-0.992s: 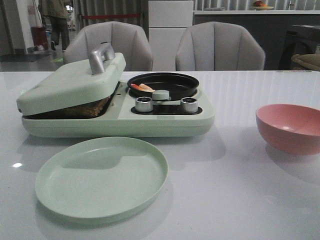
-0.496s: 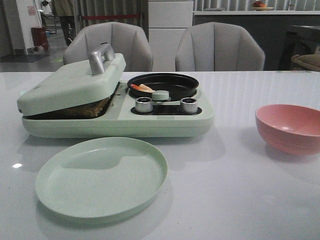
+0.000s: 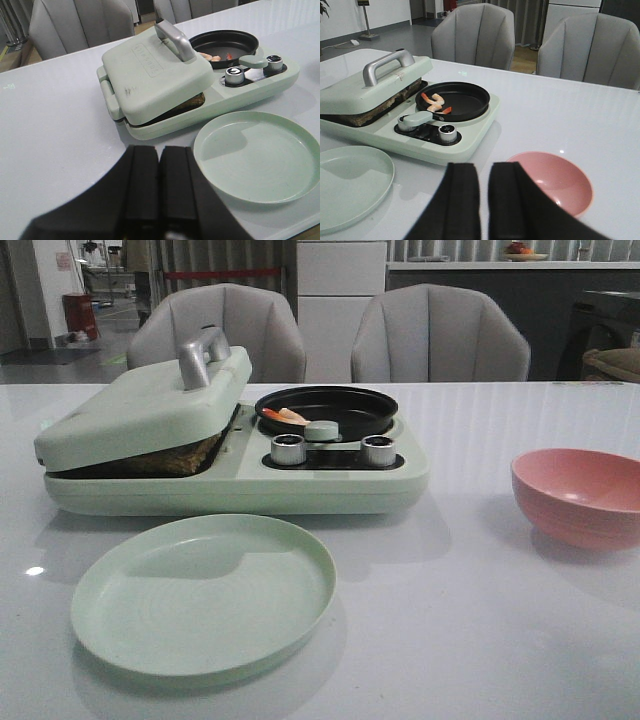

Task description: Make breakfast with bread and shrimp

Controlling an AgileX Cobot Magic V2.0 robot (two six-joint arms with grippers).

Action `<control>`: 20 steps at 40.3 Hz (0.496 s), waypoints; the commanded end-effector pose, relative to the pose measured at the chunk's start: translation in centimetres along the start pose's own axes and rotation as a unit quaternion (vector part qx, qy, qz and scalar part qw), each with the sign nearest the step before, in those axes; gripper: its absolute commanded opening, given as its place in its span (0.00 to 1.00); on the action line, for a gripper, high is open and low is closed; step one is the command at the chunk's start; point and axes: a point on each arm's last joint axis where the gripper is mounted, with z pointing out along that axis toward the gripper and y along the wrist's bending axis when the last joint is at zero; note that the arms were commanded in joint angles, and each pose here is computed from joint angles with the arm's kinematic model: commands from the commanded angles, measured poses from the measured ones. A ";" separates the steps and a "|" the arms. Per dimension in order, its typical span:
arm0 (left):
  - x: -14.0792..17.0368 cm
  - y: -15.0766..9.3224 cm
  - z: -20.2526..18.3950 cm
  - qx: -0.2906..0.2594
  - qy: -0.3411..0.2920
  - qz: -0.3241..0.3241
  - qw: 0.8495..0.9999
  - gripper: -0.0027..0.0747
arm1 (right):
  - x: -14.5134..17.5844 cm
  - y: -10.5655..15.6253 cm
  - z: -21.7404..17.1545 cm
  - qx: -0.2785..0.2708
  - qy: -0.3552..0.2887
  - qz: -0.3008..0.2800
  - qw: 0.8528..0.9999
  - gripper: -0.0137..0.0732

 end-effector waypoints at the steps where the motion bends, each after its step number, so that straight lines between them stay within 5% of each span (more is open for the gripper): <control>1: -1.5 0.3 -0.3 -0.009 -0.050 -0.010 0.999 0.08 | -1.6 -0.2 -0.1 0.014 -0.046 -0.001 0.999 0.16; 20: -1.5 0.3 -0.3 -0.009 -0.050 -0.010 0.999 0.08 | -1.5 -0.2 -0.1 0.013 -0.045 0.003 0.999 0.12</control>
